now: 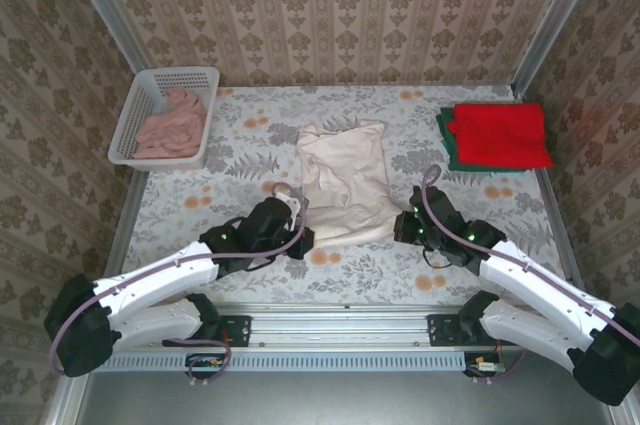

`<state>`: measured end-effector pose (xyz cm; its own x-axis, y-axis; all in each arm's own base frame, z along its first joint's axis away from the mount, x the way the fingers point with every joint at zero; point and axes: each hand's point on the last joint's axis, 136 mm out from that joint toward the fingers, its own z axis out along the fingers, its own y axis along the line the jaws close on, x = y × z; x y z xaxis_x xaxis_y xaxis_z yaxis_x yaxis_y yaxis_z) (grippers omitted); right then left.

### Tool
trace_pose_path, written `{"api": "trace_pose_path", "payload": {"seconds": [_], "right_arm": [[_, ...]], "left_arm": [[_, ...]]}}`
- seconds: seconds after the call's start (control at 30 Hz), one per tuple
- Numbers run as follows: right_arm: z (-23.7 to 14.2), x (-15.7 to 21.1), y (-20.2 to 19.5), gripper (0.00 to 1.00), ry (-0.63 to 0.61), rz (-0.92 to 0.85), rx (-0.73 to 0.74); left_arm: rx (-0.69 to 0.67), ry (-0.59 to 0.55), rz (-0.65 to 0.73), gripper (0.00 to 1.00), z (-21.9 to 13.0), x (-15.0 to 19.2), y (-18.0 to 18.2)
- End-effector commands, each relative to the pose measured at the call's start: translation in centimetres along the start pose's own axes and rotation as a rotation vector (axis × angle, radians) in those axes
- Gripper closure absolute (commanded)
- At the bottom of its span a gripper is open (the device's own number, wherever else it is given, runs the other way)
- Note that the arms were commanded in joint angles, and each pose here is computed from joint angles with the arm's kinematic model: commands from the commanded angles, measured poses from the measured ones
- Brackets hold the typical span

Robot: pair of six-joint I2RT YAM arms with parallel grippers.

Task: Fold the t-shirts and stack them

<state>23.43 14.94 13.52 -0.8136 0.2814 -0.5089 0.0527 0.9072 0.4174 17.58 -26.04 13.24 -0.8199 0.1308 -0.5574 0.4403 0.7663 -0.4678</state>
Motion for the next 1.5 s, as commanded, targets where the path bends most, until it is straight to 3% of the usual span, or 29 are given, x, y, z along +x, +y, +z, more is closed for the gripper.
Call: {"api": "trace_pose_path", "payload": {"seconds": [0.0,0.3,0.37,0.53,0.7,0.73,0.8,0.87,0.93,1.03,1.1,1.33,1.4,1.47], "right_arm": [[-0.7,-3.2,2.3,1.00,-0.012,-0.060,-0.001],[5.9,-13.6,4.6,1.00,0.048,-0.045,-0.002],[7.8,-15.7,4.6,1.00,0.069,-0.036,-0.002],[13.1,-19.3,3.2,1.00,0.135,0.021,0.012],[17.0,-21.8,1.5,1.00,0.164,0.076,0.013],[17.8,-22.1,1.1,1.00,0.176,0.084,0.017],[19.4,-22.7,0.5,0.99,0.190,0.096,0.012],[20.5,-23.2,0.4,0.90,0.201,0.098,-0.013],[21.2,-23.9,0.2,0.73,0.201,0.096,-0.017],[21.1,-25.0,0.0,0.59,0.183,0.088,-0.016],[20.2,-26.0,0.0,0.58,0.153,0.077,-0.013],[14.9,-26.1,-0.3,0.55,-0.004,0.046,0.046],[15.1,-25.4,0.3,0.54,-0.055,0.043,0.004],[16.7,-24.1,1.2,0.56,-0.026,0.046,-0.065]], "left_arm": [[-0.117,-0.047,0.010,1.00,-1.3,-3.7,1.6],[-0.080,-0.103,-0.064,1.00,2.1,-15.6,5.0],[-0.064,-0.121,-0.103,1.00,3.8,-18.4,6.3],[0.018,-0.041,-0.202,1.00,9.2,-22.7,9.7],[0.018,0.037,-0.261,0.99,13.5,-24.0,13.0],[0.012,0.050,-0.273,0.93,14.2,-24.1,13.9],[0.007,0.061,-0.298,0.91,15.2,-24.2,15.3],[0.002,0.064,-0.314,0.79,15.5,-24.5,16.3],[-0.011,0.050,-0.329,0.64,15.4,-24.9,17.4],[-0.033,0.025,-0.339,0.60,14.2,-25.7,18.7],[-0.055,0.001,-0.332,0.60,13.0,-26.5,19.1],[-0.177,-0.072,-0.214,0.50,8.7,-27.2,17.4],[-0.165,-0.084,-0.150,0.49,9.2,-27.0,15.5],[-0.111,-0.075,-0.102,0.51,10.7,-27.0,13.2]]}}
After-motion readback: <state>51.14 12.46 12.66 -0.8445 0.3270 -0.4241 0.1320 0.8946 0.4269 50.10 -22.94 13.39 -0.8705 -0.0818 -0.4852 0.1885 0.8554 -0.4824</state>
